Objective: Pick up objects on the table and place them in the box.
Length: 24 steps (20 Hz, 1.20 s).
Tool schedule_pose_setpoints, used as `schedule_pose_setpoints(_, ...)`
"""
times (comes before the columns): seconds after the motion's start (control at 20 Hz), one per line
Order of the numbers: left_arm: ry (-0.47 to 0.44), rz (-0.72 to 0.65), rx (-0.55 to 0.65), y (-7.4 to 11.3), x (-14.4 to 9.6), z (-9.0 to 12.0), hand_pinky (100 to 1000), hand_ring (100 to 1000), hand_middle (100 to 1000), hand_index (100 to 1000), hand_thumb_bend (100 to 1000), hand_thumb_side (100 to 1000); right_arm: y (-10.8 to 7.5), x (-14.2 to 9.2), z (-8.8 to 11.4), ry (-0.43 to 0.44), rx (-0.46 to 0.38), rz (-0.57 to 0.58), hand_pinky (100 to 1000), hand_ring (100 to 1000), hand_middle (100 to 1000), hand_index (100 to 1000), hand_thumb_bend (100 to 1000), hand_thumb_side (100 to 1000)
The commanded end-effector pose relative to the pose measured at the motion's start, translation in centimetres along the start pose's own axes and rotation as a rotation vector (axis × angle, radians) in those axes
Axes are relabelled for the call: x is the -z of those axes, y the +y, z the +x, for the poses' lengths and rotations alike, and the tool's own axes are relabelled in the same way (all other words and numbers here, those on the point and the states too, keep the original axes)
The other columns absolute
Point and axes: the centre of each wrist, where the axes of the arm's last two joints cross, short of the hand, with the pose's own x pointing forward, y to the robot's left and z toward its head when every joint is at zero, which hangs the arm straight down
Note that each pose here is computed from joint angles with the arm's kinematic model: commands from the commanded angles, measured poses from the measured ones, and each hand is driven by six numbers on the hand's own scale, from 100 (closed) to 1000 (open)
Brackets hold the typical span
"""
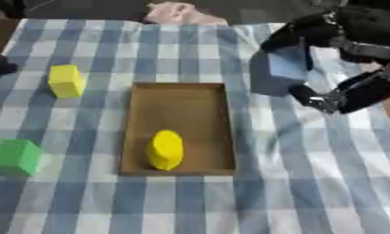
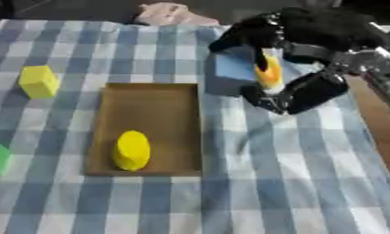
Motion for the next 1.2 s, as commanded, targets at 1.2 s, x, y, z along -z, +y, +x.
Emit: schedule_pose_setpoints(1.2,-0.04,-0.043,-0.02,-0.4,0.9,0.9,927,721,650,827,100,663,9.5,6.0,-6.8,0.118,-0.05,0.241,783,491,536,752,100,262)
